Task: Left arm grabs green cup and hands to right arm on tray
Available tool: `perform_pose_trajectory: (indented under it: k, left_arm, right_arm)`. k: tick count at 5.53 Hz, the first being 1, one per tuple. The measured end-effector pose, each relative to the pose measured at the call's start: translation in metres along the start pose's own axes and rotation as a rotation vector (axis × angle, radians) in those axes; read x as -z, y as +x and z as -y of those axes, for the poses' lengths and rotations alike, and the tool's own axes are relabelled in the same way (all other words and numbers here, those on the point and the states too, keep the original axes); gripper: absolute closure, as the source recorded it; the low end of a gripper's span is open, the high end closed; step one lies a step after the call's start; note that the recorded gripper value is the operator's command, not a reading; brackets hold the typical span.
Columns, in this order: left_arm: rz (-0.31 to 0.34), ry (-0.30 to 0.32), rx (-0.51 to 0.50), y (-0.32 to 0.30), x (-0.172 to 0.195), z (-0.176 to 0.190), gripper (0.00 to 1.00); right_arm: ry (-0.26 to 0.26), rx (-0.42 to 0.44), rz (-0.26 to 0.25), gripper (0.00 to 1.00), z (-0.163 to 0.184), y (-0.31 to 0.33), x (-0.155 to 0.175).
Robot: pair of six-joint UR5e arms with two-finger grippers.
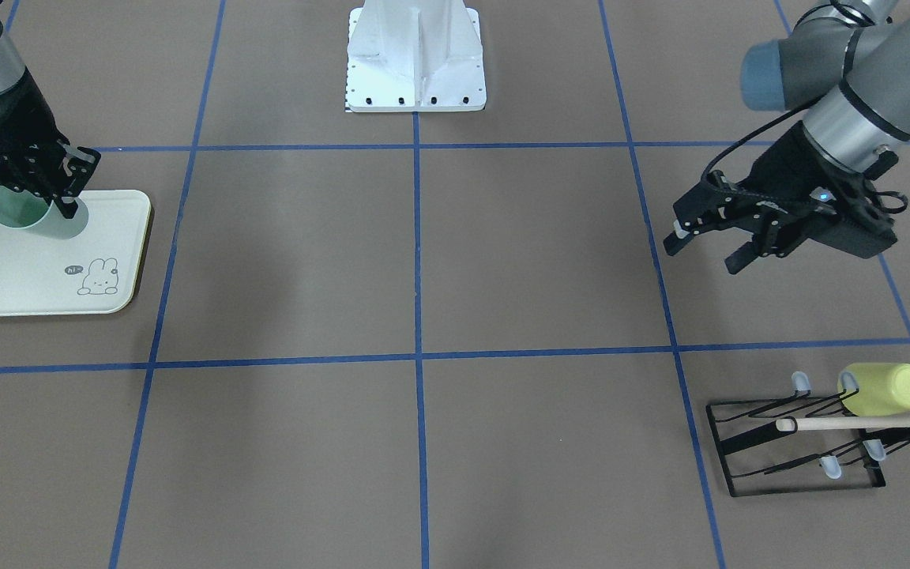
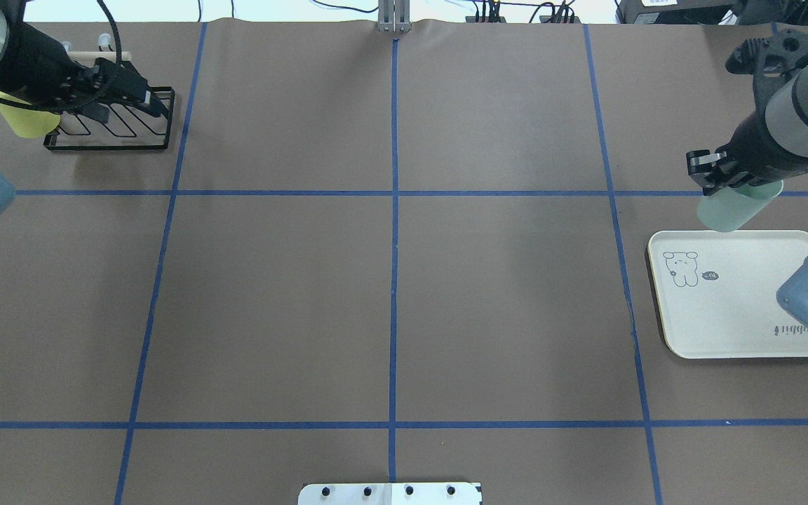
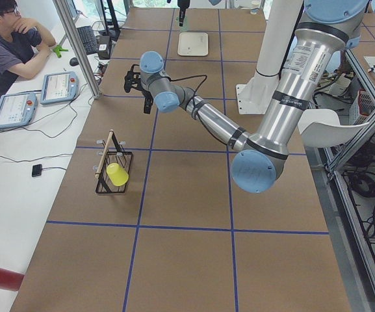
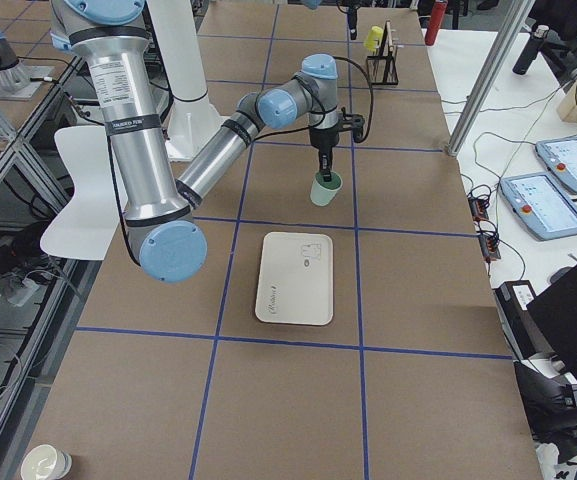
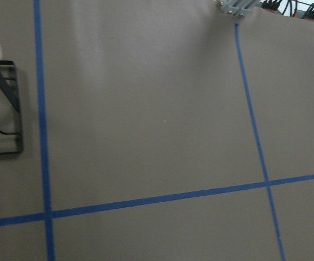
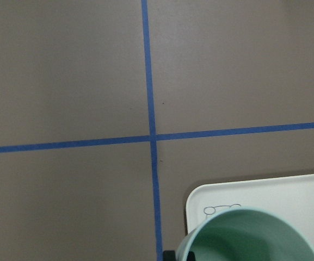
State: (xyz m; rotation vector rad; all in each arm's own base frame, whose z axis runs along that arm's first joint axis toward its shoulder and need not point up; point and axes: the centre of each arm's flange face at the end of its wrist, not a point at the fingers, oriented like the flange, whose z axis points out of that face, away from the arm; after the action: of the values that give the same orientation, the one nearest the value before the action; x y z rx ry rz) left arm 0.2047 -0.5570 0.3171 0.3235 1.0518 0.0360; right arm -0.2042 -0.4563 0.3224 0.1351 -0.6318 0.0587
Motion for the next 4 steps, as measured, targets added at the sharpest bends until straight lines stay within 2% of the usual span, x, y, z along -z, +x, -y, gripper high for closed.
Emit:
perform_pose_trajectory:
  k: [1, 2, 3, 4]
  left_arm:
    - [0.146, -0.015, -0.138, -0.045, 0.019, -0.006, 0.0]
    - [0.238, -0.066, -0.246, -0.099, 0.039, -0.019, 0.0]
    - [0.292, -0.114, -0.312, -0.16, 0.057, -0.034, 0.0]
    - [0.321, -0.155, -0.335, -0.218, 0.076, -0.046, 0.0]
  right_arm:
    - [-0.016, 0.065, -0.027, 1.0, -0.003, 0.025, -0.009]
    - [-0.019, 0.1, -0.038, 1.0, -0.008, 0.051, -0.019]
    - [-0.006, 0.123, -0.033, 1.0, -0.016, 0.075, -0.034]
    - [0.018, 0.132, -0.019, 1.0, -0.021, 0.097, -0.057]
